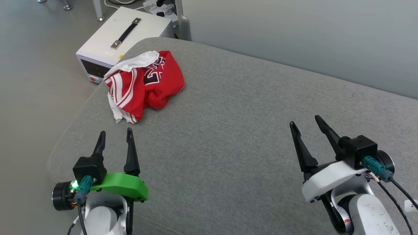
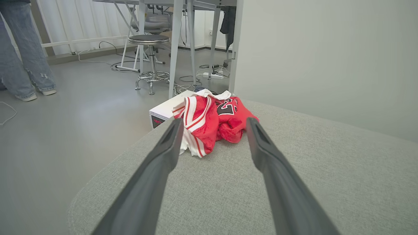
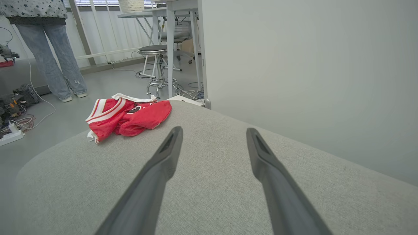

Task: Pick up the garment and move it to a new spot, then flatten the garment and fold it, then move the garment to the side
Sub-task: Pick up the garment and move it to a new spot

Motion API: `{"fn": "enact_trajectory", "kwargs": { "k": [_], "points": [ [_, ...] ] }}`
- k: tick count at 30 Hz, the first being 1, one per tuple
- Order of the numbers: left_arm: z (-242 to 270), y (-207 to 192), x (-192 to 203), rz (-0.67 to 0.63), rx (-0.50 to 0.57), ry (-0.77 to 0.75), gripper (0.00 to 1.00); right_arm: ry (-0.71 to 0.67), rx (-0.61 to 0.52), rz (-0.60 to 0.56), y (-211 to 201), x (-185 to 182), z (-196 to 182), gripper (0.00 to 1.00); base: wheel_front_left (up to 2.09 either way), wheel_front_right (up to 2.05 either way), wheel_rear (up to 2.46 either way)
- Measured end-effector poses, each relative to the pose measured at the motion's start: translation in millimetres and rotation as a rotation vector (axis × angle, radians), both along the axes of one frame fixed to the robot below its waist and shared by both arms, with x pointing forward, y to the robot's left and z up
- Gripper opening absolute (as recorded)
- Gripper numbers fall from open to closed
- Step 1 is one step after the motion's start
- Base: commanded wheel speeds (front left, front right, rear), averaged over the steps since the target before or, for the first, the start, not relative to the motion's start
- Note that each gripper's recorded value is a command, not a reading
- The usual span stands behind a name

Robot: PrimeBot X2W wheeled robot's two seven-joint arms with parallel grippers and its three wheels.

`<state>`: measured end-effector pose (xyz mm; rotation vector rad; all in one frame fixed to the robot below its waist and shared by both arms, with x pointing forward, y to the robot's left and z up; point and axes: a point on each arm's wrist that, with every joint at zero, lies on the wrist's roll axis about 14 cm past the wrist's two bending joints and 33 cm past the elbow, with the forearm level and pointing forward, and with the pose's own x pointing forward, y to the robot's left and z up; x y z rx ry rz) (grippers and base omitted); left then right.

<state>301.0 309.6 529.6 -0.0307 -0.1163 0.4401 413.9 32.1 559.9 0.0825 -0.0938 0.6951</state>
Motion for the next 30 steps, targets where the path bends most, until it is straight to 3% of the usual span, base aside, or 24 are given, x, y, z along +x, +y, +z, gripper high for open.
{"fn": "enact_trajectory", "kwargs": {
  "k": [19,30],
  "points": [
    [1.3,31.1,-36.4,0.137,0.007,-0.018,1.00,-0.008,0.030,0.138,48.9,-3.2,6.7,1.00,0.00,0.00,0.00],
    [6.0,36.6,-28.3,0.145,0.016,-0.026,1.00,0.001,0.028,0.143,49.8,1.2,3.1,1.00,0.00,0.00,0.00]
  ]
}}
